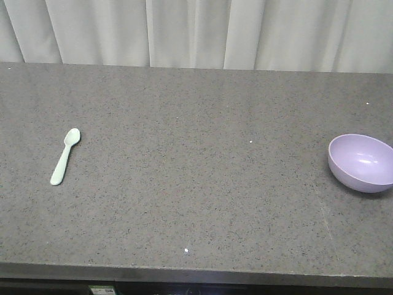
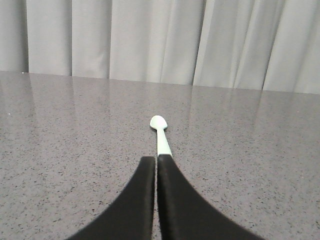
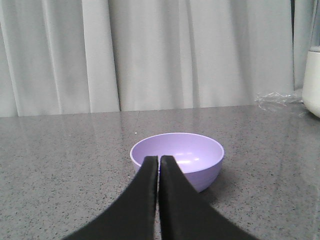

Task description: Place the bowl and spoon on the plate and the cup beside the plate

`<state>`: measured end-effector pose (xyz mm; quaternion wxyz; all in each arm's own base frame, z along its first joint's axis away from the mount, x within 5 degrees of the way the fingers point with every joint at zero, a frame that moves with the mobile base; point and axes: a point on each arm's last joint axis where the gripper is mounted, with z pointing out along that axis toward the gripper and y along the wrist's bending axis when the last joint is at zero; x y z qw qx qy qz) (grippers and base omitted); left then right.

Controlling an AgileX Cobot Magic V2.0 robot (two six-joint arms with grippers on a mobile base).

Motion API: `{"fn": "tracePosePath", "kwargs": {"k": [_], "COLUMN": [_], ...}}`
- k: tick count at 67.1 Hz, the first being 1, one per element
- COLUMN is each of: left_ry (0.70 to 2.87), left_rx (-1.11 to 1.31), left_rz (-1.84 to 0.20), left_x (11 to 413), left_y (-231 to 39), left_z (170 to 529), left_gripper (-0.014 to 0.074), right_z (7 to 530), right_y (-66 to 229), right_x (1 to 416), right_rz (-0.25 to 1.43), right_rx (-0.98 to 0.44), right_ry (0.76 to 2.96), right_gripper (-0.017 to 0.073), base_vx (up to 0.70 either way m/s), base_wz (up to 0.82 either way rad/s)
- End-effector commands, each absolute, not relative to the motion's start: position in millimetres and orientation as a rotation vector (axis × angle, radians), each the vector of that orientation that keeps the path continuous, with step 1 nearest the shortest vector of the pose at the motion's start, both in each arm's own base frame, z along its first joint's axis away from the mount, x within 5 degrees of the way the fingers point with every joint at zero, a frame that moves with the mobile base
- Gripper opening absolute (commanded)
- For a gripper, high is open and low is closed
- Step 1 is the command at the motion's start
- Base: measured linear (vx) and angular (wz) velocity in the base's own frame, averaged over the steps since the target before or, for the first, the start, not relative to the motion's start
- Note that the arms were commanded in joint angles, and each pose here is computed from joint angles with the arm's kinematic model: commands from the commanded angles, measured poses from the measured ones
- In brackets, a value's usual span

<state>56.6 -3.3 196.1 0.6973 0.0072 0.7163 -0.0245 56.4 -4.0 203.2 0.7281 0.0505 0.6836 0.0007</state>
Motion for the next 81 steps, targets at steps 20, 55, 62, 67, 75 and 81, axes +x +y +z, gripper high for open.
{"fn": "tracePosePath", "kwargs": {"k": [20, 55, 62, 67, 75, 81], "left_ry": [1.529, 1.529, 1.529, 1.529, 1.529, 1.529], "left_rx": [-0.003, -0.003, -0.003, -0.003, -0.003, -0.003], "left_rz": [-0.052, -0.052, -0.052, -0.052, -0.052, -0.052], "left_x": [56.5, 56.5, 56.5, 56.5, 56.5, 56.5], "left_y": [-1.9, -1.9, -1.9, -1.9, -1.9, -1.9], "left_z": [195.3, 195.3, 195.3, 195.3, 195.3, 195.3], "left_gripper": [-0.0006, -0.0006, -0.0006, -0.0006, -0.0006, -0.0006], "right_z": [207.4, 207.4, 207.4, 207.4, 207.4, 207.4], "right_y": [-5.8, -5.8, -5.8, -5.8, -5.8, -5.8], "right_x": [55.3, 55.3, 55.3, 55.3, 55.3, 55.3], "right_rz": [-0.028, -0.028, -0.028, -0.028, -0.028, -0.028], "right_rx": [0.112, 0.112, 0.112, 0.112, 0.112, 0.112], "right_ry": [1.434, 1.434, 1.434, 1.434, 1.434, 1.434], "right_gripper": [-0.0001, -0.0001, -0.0001, -0.0001, -0.0001, -0.0001], "base_vx": [0.0, 0.0, 0.0, 0.0, 0.0, 0.0], "base_wz": [0.0, 0.0, 0.0, 0.0, 0.0, 0.0]}}
